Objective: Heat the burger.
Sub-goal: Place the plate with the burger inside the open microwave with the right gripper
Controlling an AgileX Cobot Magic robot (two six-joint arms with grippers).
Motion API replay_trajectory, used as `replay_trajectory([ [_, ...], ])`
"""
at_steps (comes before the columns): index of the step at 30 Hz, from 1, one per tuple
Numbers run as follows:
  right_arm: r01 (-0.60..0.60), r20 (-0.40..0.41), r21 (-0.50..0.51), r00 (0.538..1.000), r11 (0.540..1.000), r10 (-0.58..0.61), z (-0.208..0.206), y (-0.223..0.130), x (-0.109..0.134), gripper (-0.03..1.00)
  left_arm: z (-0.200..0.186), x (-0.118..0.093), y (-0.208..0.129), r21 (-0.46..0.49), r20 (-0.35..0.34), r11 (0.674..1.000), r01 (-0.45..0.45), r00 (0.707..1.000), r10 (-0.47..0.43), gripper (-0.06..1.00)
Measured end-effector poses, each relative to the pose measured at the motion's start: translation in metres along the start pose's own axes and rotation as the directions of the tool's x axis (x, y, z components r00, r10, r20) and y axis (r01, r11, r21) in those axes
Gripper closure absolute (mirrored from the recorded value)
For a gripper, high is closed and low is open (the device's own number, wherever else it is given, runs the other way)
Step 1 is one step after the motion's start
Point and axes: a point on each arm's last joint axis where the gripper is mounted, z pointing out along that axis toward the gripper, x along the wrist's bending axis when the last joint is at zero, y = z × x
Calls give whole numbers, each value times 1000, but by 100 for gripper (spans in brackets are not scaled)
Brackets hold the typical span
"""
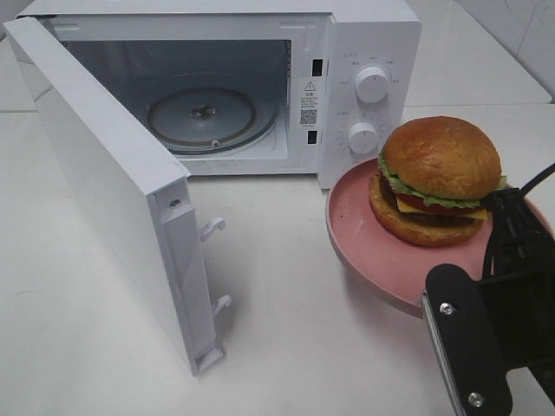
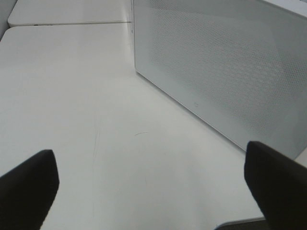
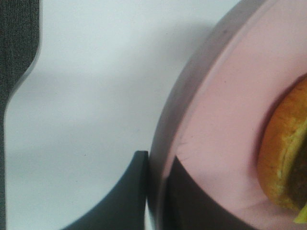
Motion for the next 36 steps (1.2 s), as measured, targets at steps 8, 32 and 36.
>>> replay_trajectory([
  [8,69,29,-62,997,996,-68,6,-7,-11,89,0,0,0,0,0,1000,0,1000,0,-2],
  [32,336,91,-142,941,931,-326,14,-22,-28,89,0,0,0,0,0,1000,0,1000,0,-2],
  [36,359,68,-158,933,920,-353,19,-20,-26,89,0,0,0,0,0,1000,0,1000,0,-2],
])
